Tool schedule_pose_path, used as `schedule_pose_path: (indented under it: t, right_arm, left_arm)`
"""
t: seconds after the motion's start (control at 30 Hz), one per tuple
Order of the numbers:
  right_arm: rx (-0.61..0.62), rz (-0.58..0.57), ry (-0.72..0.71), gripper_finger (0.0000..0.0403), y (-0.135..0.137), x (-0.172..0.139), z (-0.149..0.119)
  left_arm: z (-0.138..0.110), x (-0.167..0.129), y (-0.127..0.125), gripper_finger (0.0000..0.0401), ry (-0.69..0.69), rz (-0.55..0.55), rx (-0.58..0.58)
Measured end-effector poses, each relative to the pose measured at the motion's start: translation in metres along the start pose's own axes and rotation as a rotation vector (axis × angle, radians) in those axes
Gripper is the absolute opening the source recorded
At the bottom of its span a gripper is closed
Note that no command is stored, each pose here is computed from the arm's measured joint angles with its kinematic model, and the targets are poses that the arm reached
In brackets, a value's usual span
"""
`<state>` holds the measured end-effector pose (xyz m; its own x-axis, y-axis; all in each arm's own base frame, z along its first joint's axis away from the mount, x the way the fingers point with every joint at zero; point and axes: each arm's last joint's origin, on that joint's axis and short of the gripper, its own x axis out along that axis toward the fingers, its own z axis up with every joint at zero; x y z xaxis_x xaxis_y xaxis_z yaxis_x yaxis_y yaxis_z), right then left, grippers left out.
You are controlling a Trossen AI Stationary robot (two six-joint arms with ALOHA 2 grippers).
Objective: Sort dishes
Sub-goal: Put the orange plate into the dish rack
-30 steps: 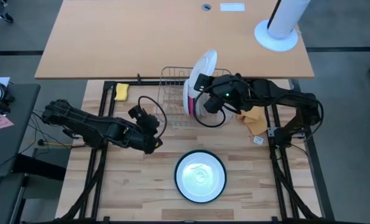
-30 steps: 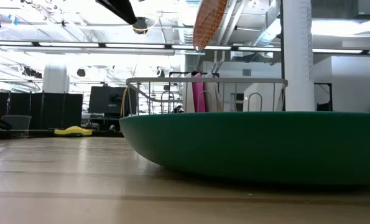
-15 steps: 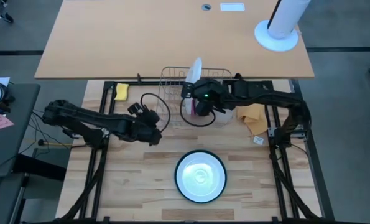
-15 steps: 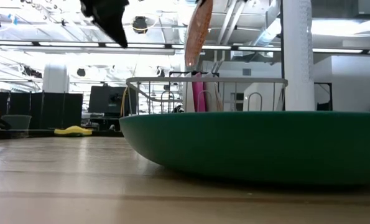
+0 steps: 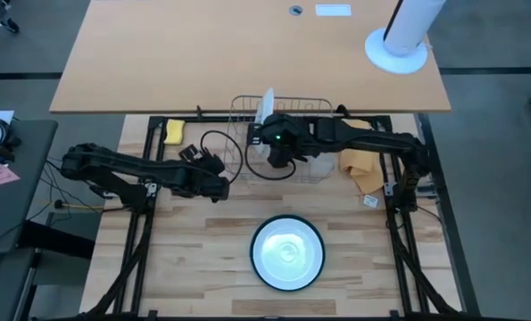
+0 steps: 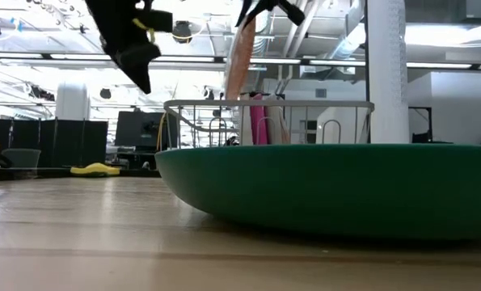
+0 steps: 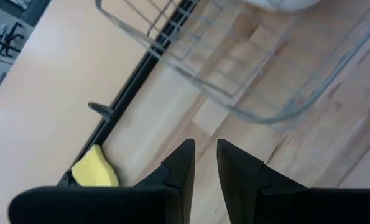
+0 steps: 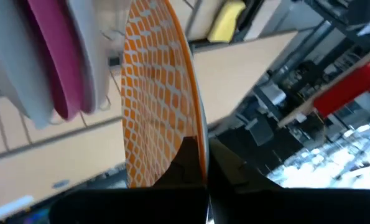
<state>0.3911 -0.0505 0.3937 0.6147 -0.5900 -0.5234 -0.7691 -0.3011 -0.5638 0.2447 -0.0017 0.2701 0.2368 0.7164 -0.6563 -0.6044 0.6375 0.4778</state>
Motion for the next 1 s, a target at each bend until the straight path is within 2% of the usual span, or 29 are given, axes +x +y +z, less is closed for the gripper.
schedule_pose_path:
  t: [0.27, 0.43, 0.73, 1.0]
  right_arm:
    - [0.027, 0.069, -0.024, 0.0000, 0.009, 0.033, 0.004]
    - [-0.002, 0.146, -0.049, 0.0000, 0.017, 0.055, 0.011]
    - [0.006, 0.179, -0.079, 0.0000, 0.019, 0.073, 0.027]
    - [0.003, 0.213, -0.074, 0.0000, 0.024, 0.089, 0.031]
  left_arm:
    - [-0.014, 0.018, 0.003, 0.0062, 0.097, 0.019, 0.021]
    - [-0.015, 0.021, 0.006, 0.0062, 0.115, 0.030, 0.017]
    - [-0.015, 0.021, 0.006, 0.0062, 0.117, 0.029, 0.027]
    - [-0.015, 0.021, 0.006, 0.0062, 0.119, 0.022, 0.025]
